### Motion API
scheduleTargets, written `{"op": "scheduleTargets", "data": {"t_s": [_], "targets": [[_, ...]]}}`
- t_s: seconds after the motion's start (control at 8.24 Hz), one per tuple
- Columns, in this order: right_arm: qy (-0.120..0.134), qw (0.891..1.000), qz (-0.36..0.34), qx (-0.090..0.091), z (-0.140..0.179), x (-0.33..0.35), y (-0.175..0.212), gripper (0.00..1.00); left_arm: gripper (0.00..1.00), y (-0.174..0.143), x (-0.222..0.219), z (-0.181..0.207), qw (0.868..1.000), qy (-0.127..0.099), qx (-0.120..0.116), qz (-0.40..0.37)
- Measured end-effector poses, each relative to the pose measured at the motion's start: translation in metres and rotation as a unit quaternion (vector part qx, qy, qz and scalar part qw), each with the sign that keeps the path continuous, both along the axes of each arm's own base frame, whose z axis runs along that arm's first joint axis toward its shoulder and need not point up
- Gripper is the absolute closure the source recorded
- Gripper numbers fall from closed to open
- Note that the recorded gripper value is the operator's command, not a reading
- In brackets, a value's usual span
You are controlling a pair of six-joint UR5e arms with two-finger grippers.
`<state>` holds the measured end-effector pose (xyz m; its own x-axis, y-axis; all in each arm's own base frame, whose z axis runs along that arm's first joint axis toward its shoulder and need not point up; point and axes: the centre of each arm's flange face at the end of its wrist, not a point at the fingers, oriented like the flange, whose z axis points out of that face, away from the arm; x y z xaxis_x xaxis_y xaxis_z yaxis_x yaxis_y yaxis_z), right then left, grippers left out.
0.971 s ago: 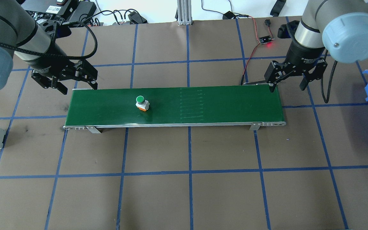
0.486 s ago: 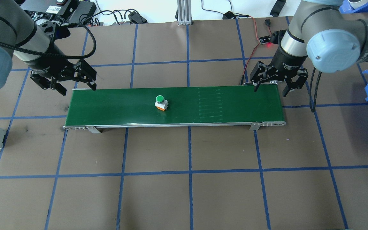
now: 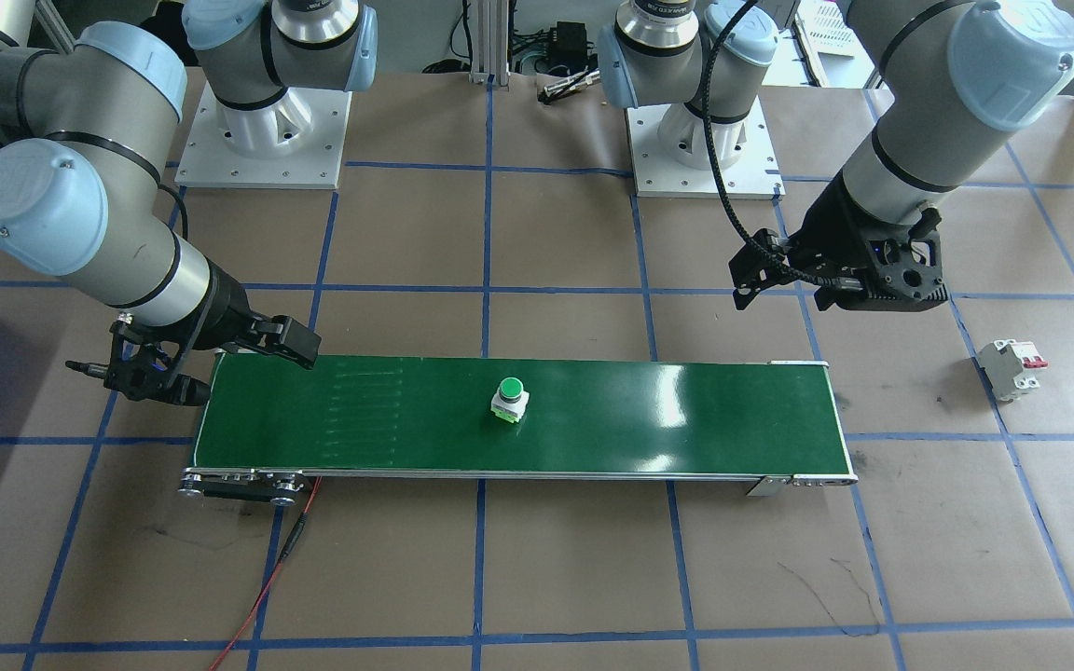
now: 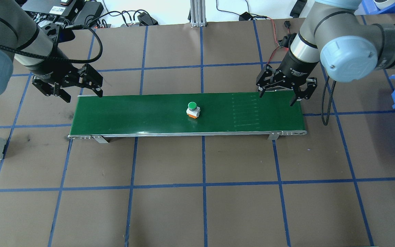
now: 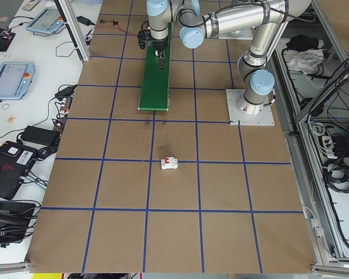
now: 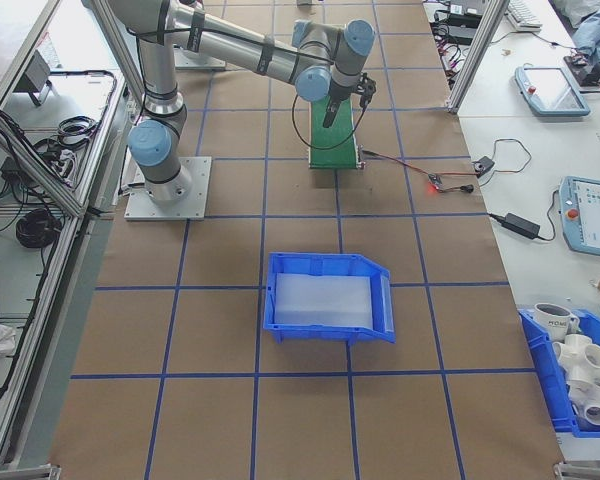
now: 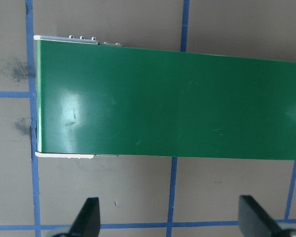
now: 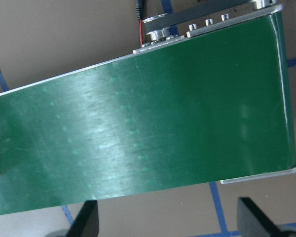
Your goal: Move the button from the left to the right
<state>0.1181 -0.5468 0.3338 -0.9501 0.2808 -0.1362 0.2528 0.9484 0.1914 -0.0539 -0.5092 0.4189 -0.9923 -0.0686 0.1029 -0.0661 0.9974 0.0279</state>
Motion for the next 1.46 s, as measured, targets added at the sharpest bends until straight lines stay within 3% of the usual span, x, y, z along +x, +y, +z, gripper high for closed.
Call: {"op": "scheduleTargets", "data": {"t_s": [0.73,0.97,1.09,1.21,1.34,1.46], "targets": [[0.012,0.996,-0.074,-0.043,-0.009,0.064,-0.009,0.0,0.0,-0.002,-0.001,-0.003,1.0,0.005,0.002,0.001],[0.013,0.996,-0.074,-0.039,-0.032,0.072,-0.018,0.0,0.0,-0.002,-0.001,-0.003,1.0,0.006,0.001,0.001],[0.017,0.997,-0.066,-0.033,-0.043,0.072,-0.021,0.07,0.0,-0.003,0.0,-0.004,1.0,0.005,0.0,0.0],[0.022,0.998,-0.047,-0.027,-0.055,0.071,-0.023,0.53,0.0,-0.003,0.0,-0.004,1.0,0.004,0.001,-0.001],[0.042,0.999,-0.023,-0.025,-0.065,0.067,-0.026,0.84,0.0,-0.003,0.001,-0.005,1.0,0.004,0.002,-0.002],[0.075,0.997,0.006,-0.024,-0.071,0.06,-0.026,1.0,0.0,-0.003,0.0,-0.005,1.0,0.005,0.002,-0.002]]}}
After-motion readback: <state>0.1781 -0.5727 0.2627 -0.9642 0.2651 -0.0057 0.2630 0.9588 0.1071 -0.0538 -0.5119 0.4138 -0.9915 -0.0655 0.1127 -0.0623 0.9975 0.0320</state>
